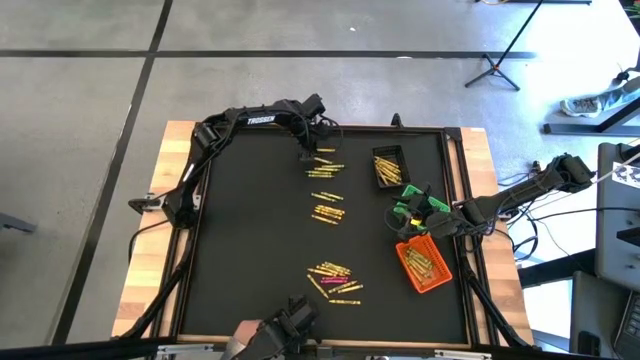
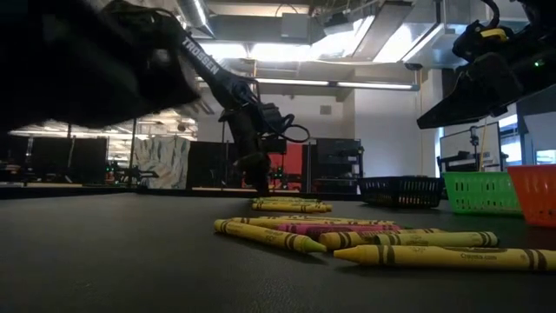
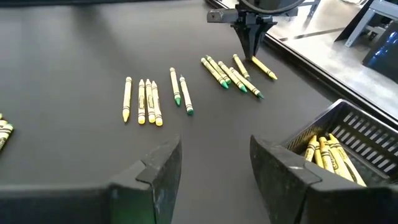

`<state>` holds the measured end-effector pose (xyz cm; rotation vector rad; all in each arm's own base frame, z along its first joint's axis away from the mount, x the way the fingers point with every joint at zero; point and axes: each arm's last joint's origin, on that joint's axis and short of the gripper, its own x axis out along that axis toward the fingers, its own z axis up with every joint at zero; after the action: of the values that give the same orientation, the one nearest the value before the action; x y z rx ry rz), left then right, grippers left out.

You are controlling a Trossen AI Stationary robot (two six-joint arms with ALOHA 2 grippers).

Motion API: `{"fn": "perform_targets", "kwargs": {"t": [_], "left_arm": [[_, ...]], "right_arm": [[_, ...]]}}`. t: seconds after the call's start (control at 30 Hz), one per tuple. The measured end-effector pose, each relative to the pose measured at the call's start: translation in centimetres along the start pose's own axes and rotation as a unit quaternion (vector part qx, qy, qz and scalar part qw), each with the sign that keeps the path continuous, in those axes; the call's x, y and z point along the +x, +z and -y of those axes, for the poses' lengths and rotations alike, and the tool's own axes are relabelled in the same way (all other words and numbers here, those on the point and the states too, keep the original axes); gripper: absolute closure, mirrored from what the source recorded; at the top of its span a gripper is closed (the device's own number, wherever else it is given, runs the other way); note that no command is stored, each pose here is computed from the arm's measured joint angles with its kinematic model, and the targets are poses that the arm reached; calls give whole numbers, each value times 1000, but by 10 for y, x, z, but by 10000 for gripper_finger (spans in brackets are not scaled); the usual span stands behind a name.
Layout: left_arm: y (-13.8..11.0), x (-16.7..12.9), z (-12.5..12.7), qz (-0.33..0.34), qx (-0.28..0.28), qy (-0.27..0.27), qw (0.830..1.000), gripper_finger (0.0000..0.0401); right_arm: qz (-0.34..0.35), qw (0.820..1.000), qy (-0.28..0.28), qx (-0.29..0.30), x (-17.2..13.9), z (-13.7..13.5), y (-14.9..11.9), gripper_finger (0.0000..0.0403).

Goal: Sort crayons
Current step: Put the yellow crayon into the black basket

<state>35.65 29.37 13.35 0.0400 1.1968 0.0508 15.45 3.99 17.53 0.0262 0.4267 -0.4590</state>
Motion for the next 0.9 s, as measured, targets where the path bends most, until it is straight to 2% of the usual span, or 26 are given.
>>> {"fn": "perform_targets", "kwargs": {"t": [0.13, 0.23, 0.43, 0.6, 0.73, 0.9], "left_arm": [[5, -10, 3, -16, 3, 25, 1000, 389], [14, -26, 7, -15, 3, 54, 998, 389], [39, -68, 38, 21, 15, 57, 998, 393], [49, -91, 81, 57, 41, 54, 996, 397], [39, -87, 124, 89, 55, 47, 993, 399], [24, -94, 178, 197, 74, 60, 976, 399]], "right_arm": [[-1, 1000, 1, 0, 0, 0, 0, 211], [-3, 1000, 9, 1, 0, -1, 0, 193], [-3, 1000, 9, -5, 0, -1, 0, 150], [-3, 999, 9, -31, 0, -1, 0, 144], [-1, 999, 9, -53, 0, -1, 0, 149], [13, 998, 17, -56, 0, -2, 4, 149]]}}
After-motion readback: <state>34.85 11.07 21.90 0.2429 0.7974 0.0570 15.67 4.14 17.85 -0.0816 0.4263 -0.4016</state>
